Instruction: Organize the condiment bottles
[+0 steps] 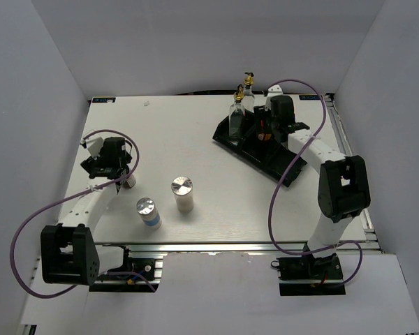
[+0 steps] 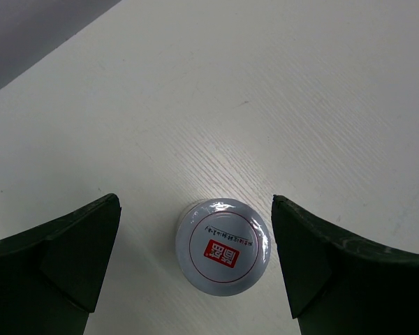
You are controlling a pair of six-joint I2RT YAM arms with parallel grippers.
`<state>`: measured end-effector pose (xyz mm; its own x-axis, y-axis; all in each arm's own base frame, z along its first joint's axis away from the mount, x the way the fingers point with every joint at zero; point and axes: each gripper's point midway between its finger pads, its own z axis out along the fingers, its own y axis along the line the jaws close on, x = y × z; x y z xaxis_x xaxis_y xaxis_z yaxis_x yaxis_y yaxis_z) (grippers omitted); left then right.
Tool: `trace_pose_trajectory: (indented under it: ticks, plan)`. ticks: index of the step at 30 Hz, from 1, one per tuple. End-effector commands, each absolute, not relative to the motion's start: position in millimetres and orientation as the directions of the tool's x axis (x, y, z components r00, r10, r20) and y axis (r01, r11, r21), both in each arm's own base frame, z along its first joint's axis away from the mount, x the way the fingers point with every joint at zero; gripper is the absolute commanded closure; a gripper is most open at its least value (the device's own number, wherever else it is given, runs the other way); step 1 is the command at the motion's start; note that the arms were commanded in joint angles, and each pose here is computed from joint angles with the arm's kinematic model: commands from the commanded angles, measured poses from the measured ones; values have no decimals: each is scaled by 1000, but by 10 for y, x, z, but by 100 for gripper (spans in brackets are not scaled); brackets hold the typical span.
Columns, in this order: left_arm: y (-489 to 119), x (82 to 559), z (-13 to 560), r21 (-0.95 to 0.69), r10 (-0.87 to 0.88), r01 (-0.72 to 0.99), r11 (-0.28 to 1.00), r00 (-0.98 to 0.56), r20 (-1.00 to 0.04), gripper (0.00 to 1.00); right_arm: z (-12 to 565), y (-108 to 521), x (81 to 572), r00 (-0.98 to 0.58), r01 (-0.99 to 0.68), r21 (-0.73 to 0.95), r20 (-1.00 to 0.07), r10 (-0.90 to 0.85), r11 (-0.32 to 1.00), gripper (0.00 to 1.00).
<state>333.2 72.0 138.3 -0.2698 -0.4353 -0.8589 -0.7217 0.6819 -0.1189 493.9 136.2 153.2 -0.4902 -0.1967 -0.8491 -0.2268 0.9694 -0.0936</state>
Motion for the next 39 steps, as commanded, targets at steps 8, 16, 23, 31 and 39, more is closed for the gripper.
trace_pose_trajectory:
  ticks: [8, 16, 23, 31, 39]
  plan:
    - [668, 3502, 1385, -144, -472, -724, 675, -274, -838, 2, 1991, 1300, 5298, -317, -127, -101, -938, -137, 987, 26]
    - [621, 3471, 1268, -144, -501, -730, 669, -299, -813, 2, 2232, 1299, 5161, -316, -141, -80, -941, -121, 987, 11]
    - [609, 3466, 1153, -109, -505, -734, 670, -344, -791, 2, 2711, 1271, 4761, -248, -161, -2, -968, -42, 987, 11]
    - [485, 3513, 993, -119, -526, -704, 701, -397, -752, 6, 2839, 1133, 4317, -209, -143, 50, -978, 19, 988, 11]
    - [365, 3572, 937, -185, -564, -680, 710, -391, -728, 50, 2787, 1107, 4149, -217, -118, 137, -970, 109, 984, 11]
